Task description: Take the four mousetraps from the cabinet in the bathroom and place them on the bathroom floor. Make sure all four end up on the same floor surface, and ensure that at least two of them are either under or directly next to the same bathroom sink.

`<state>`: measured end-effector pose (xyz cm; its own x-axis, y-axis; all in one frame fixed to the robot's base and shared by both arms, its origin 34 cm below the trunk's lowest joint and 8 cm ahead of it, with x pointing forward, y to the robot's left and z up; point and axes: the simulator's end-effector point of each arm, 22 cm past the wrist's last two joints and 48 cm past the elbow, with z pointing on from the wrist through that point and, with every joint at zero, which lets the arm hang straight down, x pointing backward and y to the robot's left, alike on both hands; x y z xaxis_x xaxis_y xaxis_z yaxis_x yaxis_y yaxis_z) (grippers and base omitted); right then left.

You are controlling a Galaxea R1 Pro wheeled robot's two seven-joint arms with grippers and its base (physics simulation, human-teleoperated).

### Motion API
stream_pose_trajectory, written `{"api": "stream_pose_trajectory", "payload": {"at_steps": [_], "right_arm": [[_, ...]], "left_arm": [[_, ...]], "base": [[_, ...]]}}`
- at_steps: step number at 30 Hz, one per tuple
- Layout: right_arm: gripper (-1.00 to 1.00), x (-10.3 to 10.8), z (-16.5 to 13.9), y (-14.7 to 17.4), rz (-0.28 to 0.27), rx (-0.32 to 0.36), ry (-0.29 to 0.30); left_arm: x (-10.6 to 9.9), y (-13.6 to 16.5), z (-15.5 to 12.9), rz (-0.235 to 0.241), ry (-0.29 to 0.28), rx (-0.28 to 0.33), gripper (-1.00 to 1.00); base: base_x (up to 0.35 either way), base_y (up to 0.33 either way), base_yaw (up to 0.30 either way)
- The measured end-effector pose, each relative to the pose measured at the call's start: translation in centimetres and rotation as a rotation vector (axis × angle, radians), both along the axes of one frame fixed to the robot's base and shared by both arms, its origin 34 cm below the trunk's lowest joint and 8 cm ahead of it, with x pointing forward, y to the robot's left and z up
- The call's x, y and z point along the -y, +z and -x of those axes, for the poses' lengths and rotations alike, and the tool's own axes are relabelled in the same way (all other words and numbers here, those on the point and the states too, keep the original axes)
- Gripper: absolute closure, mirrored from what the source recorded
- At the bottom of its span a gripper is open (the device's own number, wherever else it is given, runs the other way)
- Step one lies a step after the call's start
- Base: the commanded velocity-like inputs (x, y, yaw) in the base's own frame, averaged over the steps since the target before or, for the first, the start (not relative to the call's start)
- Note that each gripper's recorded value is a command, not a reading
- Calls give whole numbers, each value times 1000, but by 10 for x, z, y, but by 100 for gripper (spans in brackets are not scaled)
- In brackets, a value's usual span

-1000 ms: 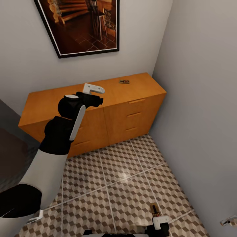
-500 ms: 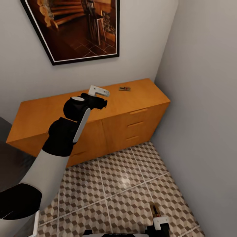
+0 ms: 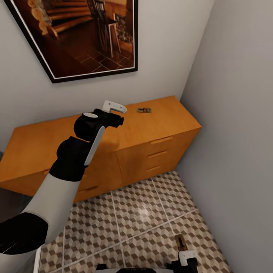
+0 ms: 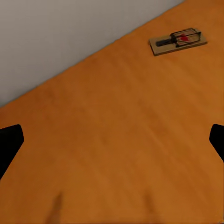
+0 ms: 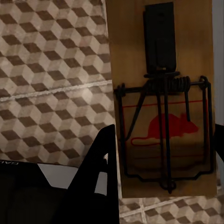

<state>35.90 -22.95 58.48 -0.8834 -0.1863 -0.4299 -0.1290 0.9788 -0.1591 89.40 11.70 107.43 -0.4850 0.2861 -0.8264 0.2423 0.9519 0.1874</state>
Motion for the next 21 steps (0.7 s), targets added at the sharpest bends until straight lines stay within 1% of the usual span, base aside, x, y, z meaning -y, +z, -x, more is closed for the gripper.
{"api": "stream_pose_trajectory", "payload": {"at_steps": [12,21], "right_arm": [[100,1,6,-4,2,-14,0],[100,1,11,-7,2,-28,0]], "left_arm": [[6,-20,2,-15,-15,-29,-100],[7,-41,3,-27,-19,-66,-100]], "base": [[19,0,0],[0,0,0]]}}
